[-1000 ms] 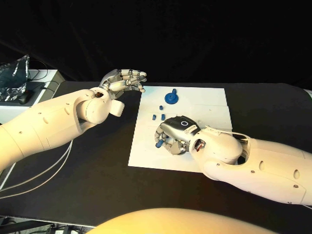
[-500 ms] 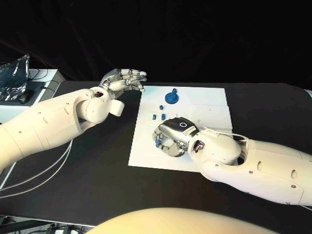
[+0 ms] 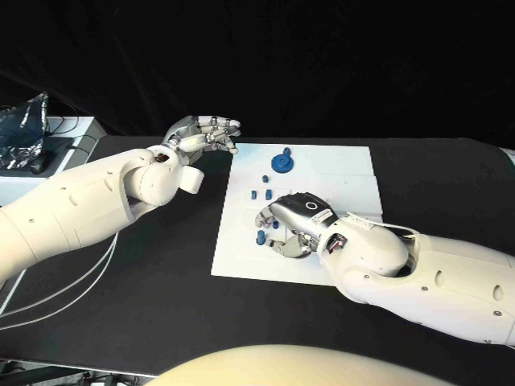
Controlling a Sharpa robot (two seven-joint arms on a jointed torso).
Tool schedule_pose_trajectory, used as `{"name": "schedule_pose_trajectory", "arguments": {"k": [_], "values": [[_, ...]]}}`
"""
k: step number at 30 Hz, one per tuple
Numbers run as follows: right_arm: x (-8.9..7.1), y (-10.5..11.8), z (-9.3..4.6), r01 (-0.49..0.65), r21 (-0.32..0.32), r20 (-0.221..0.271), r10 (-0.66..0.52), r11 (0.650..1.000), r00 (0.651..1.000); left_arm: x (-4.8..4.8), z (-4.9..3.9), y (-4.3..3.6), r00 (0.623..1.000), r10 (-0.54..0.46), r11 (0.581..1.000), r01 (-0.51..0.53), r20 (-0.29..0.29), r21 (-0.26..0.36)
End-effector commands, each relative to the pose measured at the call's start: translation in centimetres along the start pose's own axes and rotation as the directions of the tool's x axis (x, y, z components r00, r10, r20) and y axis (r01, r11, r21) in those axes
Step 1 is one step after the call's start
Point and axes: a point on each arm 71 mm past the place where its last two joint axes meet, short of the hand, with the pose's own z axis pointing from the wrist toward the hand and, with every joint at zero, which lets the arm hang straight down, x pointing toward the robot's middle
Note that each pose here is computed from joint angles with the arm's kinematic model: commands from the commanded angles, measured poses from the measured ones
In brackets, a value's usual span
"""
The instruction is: Assemble the parts on the task board
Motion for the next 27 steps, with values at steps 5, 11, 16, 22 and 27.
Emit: {"name": "schedule_pose_trajectory", "arguments": {"k": [5,11,16,22,27], "values": [[-1.3,-1.3,-1.3,-0.086,0.049,0.107,0.081,0.995,0.991,0.09,0.03,-0.03,1.000,-0.011,1.000,0.011,-0.017,0.003],[-3.1,-4.9,-3.1,-0.279,0.161,0.142,0.258,0.947,0.956,0.07,0.01,0.03,1.000,-0.014,1.000,0.014,-0.020,0.001],[-5.2,-9.0,-5.2,-0.434,0.284,0.117,0.419,0.855,0.901,0.01,-0.26,0.33,1.000,-0.016,1.000,0.016,-0.020,-0.003],[-7.1,-12.7,-9.1,-0.492,0.466,0.065,0.526,0.735,0.848,-0.22,-1.24,1.11,1.000,-0.020,1.000,0.020,-0.015,-0.019],[-6.8,-14.4,-11.4,-0.422,0.596,-0.003,0.528,0.683,0.849,-0.21,-1.71,1.70,1.000,-0.029,0.999,0.028,-0.013,-0.030]]}}
